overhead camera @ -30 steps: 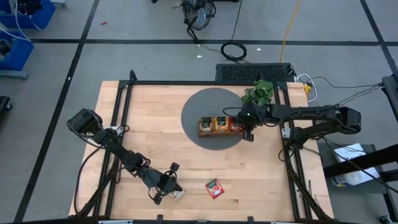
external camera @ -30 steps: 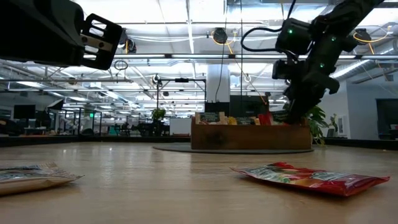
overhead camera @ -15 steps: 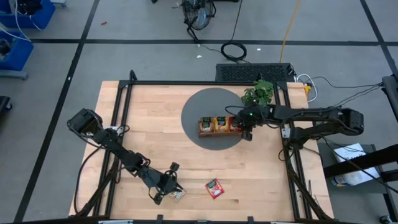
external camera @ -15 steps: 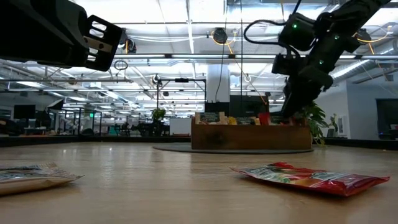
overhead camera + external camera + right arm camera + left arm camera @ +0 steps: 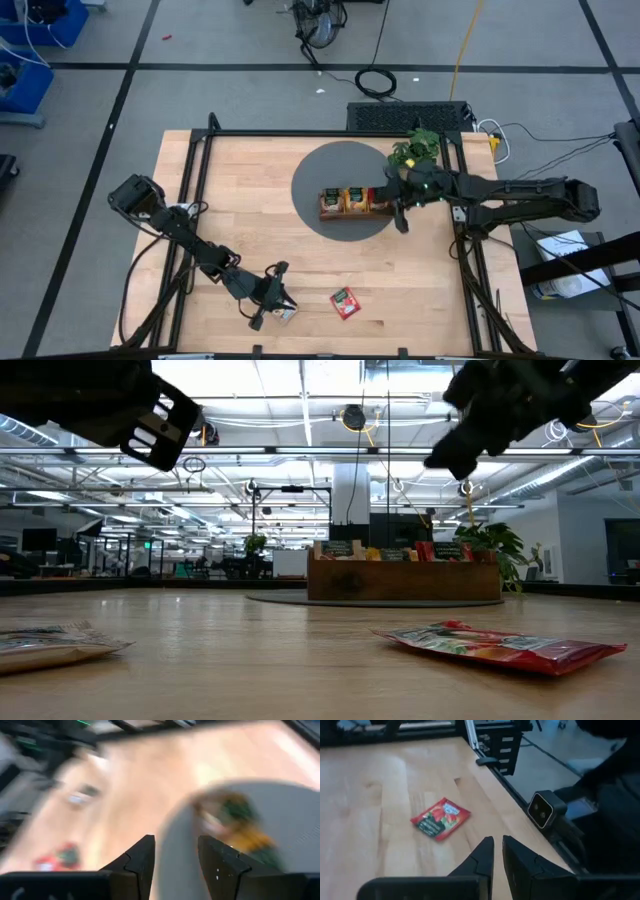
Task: Pick & Place Tea
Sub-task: Put the brown tea packet into the left section of the wooden organizer
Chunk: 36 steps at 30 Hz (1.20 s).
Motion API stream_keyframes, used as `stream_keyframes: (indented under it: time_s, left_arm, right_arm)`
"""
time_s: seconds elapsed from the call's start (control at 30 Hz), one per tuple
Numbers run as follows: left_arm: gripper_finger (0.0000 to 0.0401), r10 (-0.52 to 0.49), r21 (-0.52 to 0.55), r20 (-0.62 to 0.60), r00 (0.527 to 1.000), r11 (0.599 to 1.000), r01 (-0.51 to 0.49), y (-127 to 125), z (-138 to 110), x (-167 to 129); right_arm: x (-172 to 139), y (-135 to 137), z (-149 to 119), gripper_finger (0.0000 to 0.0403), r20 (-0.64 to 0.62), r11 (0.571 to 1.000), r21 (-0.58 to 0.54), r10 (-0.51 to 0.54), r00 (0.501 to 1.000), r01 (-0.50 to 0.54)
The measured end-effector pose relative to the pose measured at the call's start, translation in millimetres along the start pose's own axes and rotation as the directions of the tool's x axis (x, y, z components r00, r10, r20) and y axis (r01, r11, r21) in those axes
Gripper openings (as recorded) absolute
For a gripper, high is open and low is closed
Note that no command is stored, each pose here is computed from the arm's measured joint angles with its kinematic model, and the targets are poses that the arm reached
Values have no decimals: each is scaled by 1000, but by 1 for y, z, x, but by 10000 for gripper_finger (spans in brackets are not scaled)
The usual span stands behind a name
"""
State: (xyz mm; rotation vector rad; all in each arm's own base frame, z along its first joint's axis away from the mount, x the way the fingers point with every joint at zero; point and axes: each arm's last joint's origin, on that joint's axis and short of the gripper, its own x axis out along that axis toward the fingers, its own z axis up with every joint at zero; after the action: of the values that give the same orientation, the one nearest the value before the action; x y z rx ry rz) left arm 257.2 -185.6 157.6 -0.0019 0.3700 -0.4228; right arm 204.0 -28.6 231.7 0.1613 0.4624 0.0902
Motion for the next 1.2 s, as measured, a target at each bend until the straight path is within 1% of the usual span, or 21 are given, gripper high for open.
stream_keyframes:
  time_s: [0.07,0.1,0.23,0.3,0.37,0.43,0.5,0.53,0.6,0.7,0.83,0.9,1.03,1.13,1.2]
  left_arm:
    - [47,0,-48,-8,1000,999,0,0,-1,0]
    - [47,-1,-71,-17,1000,998,0,-1,-2,0]
    - [47,3,-145,-31,1000,989,-8,-9,-5,-2]
    - [47,17,-159,-31,999,987,-22,-15,-6,-4]
    - [47,33,-162,-24,999,986,-37,-24,-7,-6]
    - [47,50,-165,-25,998,985,-54,-32,-8,-8]
    - [47,71,-173,-45,996,982,-78,-38,-10,-9]
    - [47,83,-178,-55,995,980,-92,-40,-11,-10]
    - [47,99,-192,-71,993,975,-111,-44,-14,-12]
    - [47,89,-187,-87,992,977,-104,-50,-17,-14]
    - [47,109,-217,-116,987,967,-133,-55,-22,-17]
    - [47,119,-267,-138,983,952,-153,-56,-25,-18]
    - [47,101,-391,-204,974,903,-175,-60,-32,-22]
    - [46,92,-438,-233,968,879,-189,-63,-36,-24]
    - [46,88,-451,-240,967,872,-191,-65,-37,-25]
  right_arm:
    - [10,16,-6,132,47,995,-47,84,995,-82]
    - [15,23,-11,129,62,992,-72,111,992,-106]
    - [32,51,-34,116,134,978,-151,161,978,-140]
    - [40,63,-46,103,163,975,-165,173,971,-146]
    - [48,74,-51,81,197,976,-163,177,964,-145]
    - [55,85,-54,49,220,977,-166,167,961,-132]
    - [64,97,-58,16,215,968,-221,172,961,-123]
    - [68,103,-62,8,210,960,-256,172,963,-115]
    - [78,113,-63,10,214,948,-306,152,965,-82]
    - [92,126,-53,10,205,935,-347,150,967,-71]
    - [115,142,-48,2,108,911,-402,149,983,-93]
    - [126,151,-44,5,105,904,-415,158,982,-101]
    - [149,163,-43,3,86,900,-419,173,981,-122]
    - [163,166,-44,1,54,882,-436,226,973,-181]
    - [169,165,-45,2,42,877,-437,239,970,-197]
